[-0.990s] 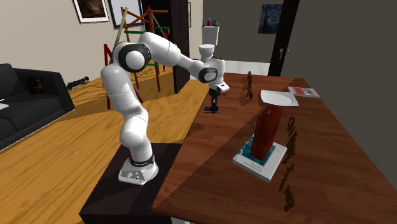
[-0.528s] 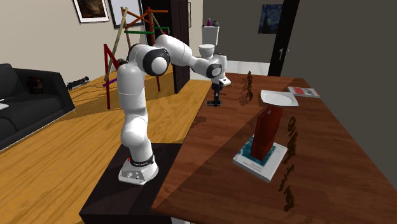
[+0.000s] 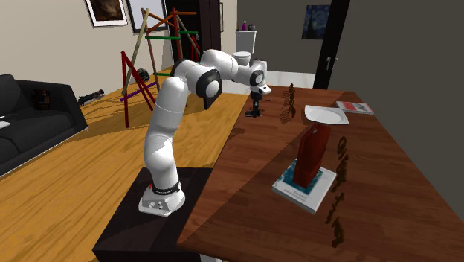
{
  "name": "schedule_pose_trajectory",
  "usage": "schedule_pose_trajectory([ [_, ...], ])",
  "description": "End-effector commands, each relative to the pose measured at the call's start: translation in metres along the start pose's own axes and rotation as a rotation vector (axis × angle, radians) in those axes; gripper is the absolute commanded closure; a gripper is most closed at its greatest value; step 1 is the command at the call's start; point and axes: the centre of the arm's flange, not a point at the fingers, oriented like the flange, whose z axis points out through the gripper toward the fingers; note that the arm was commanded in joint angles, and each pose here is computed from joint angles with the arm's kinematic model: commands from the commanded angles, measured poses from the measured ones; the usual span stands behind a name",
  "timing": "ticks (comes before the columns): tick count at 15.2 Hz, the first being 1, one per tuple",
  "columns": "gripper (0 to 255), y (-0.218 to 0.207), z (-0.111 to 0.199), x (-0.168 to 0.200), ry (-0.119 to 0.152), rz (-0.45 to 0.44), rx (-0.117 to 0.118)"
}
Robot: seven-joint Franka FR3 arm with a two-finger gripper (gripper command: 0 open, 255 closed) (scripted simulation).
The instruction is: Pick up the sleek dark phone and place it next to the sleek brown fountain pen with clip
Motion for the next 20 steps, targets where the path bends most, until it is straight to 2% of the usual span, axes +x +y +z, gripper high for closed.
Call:
schedule_pose_trajectory([
  [1, 255, -0.025, 0.0, 0.004, 0.001, 0.002, -0.001],
  [4, 255, -0.07, 0.002, 0.011, 0.001, 0.002, -0.001],
  [18, 255, -0.066, 0.076, 0.013, 0.001, 0.002, -0.001],
  [20, 255, -0.066, 0.076, 0.013, 0.001, 0.002, -0.001],
])
